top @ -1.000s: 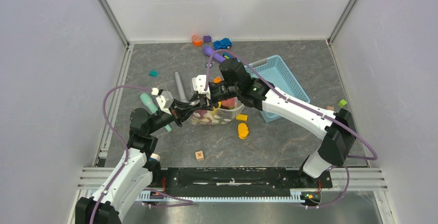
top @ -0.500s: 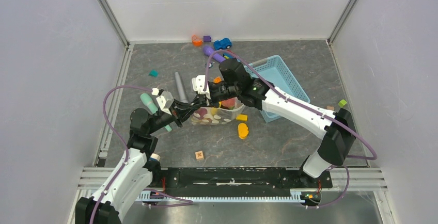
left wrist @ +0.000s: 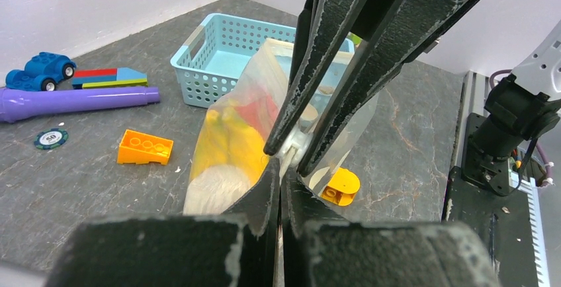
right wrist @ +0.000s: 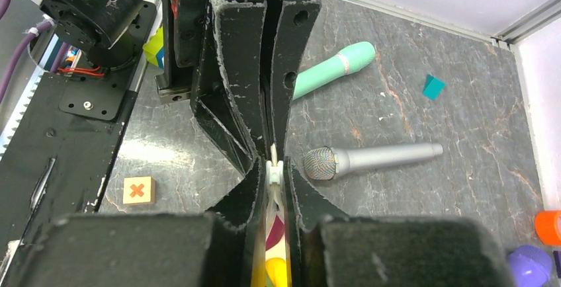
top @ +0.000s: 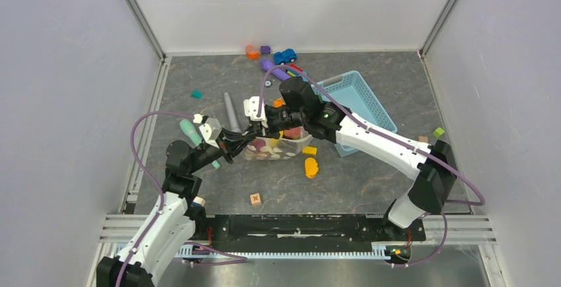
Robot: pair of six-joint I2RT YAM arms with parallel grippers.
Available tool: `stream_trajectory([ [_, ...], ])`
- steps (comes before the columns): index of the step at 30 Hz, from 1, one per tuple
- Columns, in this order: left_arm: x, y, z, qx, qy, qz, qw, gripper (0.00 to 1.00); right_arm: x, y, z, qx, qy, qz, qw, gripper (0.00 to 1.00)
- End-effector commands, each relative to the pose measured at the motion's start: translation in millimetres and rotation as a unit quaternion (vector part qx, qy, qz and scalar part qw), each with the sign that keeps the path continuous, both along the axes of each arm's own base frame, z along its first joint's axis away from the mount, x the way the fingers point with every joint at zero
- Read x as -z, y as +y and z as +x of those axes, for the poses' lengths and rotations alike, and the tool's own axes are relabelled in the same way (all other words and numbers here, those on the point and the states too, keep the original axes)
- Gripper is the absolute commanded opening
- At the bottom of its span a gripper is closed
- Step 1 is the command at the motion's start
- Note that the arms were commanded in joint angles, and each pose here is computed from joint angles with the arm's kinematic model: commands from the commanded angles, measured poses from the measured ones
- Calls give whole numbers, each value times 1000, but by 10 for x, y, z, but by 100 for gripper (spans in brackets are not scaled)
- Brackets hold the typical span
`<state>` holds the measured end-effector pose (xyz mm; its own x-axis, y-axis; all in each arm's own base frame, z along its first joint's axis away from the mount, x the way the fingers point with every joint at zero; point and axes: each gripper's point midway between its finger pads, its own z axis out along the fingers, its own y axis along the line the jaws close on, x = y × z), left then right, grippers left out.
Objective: Place the food in the zip-top bag and seal the zipper
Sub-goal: Zip the zipper food storage bag at the center of the board.
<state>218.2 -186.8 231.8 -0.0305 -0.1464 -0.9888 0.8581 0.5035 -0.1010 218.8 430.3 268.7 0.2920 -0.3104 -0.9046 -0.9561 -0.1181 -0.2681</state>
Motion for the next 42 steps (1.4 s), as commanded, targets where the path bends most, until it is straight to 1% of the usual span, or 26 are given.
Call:
stream_trajectory([
  [1, -63, 28, 5, -11, -5, -12, 1000, 2, -93, -133, 103, 51, -5, -2, 999, 0],
  [6, -68, 41, 13, -17, -6, -14, 1000, 2, -55, -193, 175, 80, -1, -13, 997, 0],
  [14, -68, 60, 41, -27, -3, -17, 999, 2, -48, -290, 191, 99, 3, -16, 995, 0],
  [28, -65, 193, 246, -94, 17, -33, 995, 2, 1, -482, 257, 154, 12, -18, 988, 0],
  [42, -53, 238, 305, -114, 22, -34, 993, 2, 15, -696, 337, 208, 17, -19, 978, 0],
])
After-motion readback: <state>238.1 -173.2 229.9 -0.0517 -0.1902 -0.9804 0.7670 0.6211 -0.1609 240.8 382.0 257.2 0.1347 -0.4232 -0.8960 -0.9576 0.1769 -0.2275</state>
